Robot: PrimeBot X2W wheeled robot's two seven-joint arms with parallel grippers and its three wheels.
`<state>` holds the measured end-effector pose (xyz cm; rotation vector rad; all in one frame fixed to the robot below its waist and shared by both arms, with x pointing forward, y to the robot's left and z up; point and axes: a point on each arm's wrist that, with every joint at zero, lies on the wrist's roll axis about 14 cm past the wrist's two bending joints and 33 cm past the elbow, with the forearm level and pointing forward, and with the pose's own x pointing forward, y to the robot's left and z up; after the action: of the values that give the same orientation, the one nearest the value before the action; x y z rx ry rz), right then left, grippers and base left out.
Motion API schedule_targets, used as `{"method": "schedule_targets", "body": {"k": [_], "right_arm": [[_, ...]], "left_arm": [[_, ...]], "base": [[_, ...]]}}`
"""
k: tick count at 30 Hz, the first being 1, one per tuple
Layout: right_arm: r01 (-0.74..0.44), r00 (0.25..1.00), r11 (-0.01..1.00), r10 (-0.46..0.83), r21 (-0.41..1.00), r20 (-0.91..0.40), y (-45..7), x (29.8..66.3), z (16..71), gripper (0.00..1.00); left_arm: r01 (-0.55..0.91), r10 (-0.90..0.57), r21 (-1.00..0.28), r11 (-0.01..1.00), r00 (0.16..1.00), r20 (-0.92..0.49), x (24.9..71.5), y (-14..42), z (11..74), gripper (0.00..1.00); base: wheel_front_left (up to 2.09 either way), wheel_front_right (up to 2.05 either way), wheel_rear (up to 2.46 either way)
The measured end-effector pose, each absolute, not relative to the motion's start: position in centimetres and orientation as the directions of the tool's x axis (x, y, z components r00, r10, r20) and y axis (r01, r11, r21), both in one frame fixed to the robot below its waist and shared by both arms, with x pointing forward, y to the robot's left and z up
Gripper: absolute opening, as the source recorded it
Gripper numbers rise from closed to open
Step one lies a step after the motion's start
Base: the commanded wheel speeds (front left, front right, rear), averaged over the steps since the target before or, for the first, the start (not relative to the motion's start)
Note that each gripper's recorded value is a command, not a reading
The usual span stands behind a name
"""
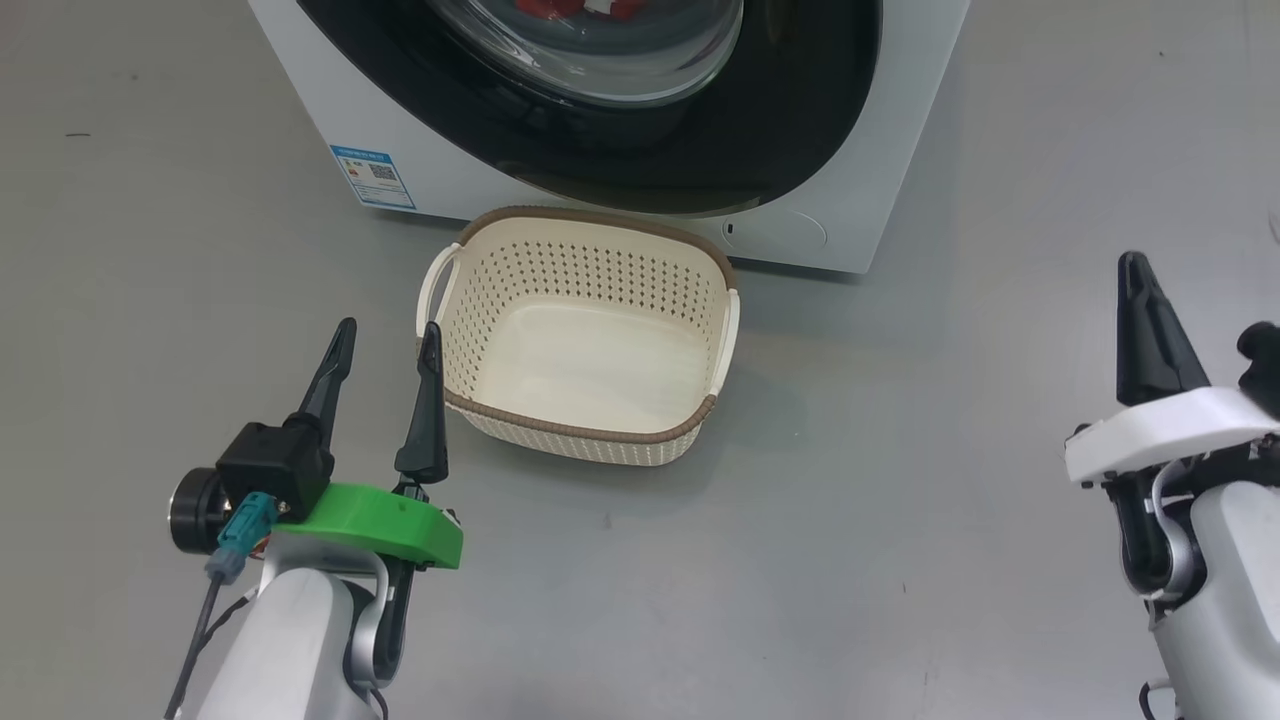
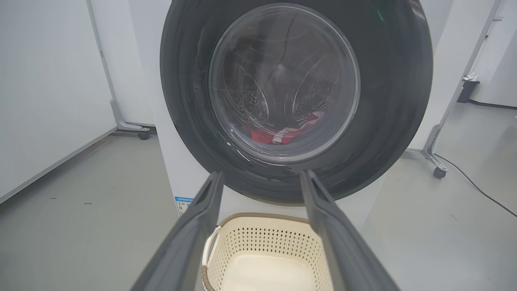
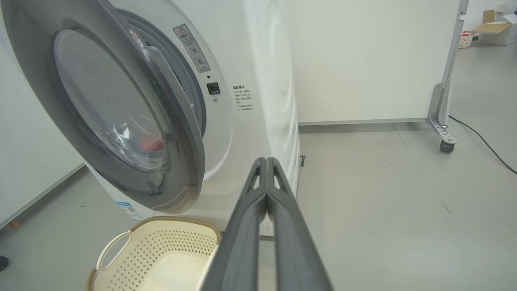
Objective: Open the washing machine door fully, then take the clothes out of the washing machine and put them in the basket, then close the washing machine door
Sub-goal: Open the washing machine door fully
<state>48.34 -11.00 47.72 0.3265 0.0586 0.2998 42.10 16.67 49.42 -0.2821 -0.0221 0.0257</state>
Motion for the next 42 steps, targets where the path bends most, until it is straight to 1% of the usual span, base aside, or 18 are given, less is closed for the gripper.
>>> {"method": "schedule_targets", "body": {"k": [3,4,5,6,13,17,42], "right_arm": [[-0.251,0.960,0.908,0.277,0.334,-0.034,-11.3,47.3,46.7,0.00],[-0.241,0.962,0.909,0.270,0.340,-0.040,-11.4,47.0,46.5,0.21],[-0.236,0.963,0.908,0.267,0.347,-0.044,-11.3,46.7,46.3,0.64],[-0.234,0.962,0.905,0.267,0.354,-0.047,-11.2,46.4,46.2,1.00],[-0.220,0.969,0.902,0.245,0.372,-0.019,-11.4,45.9,46.9,1.00],[-0.196,0.974,0.909,0.225,0.368,-0.038,-12.0,45.2,46.3,1.00],[-0.192,0.978,0.909,0.210,0.369,-0.008,-12.1,44.6,47.0,1.00]], "left_arm": [[-0.021,0.030,-0.276,0.961,0.999,0.026,42.1,16.7,49.7,1.00],[-0.022,0.030,-0.277,0.961,0.999,0.027,42.1,16.7,49.7,1.00],[-0.023,0.032,-0.277,0.961,0.999,0.028,42.1,16.8,49.7,1.00],[-0.028,0.038,-0.278,0.960,0.999,0.029,42.1,16.9,49.7,1.00],[-0.028,0.034,-0.272,0.962,0.999,0.018,42.3,16.8,49.2,1.00],[-0.021,0.026,-0.260,0.965,1.000,0.014,42.4,16.6,49.0,1.00],[-0.018,0.018,-0.260,0.965,1.000,0.000,42.4,16.4,48.5,1.00]], "base": [[0.00,0.00,0.00],[0.00,0.00,0.00],[0.00,0.00,0.00],[0.00,0.00,0.00],[0.00,0.00,0.00],[0.00,0.00,0.00],[0.00,0.00,0.00]]}}
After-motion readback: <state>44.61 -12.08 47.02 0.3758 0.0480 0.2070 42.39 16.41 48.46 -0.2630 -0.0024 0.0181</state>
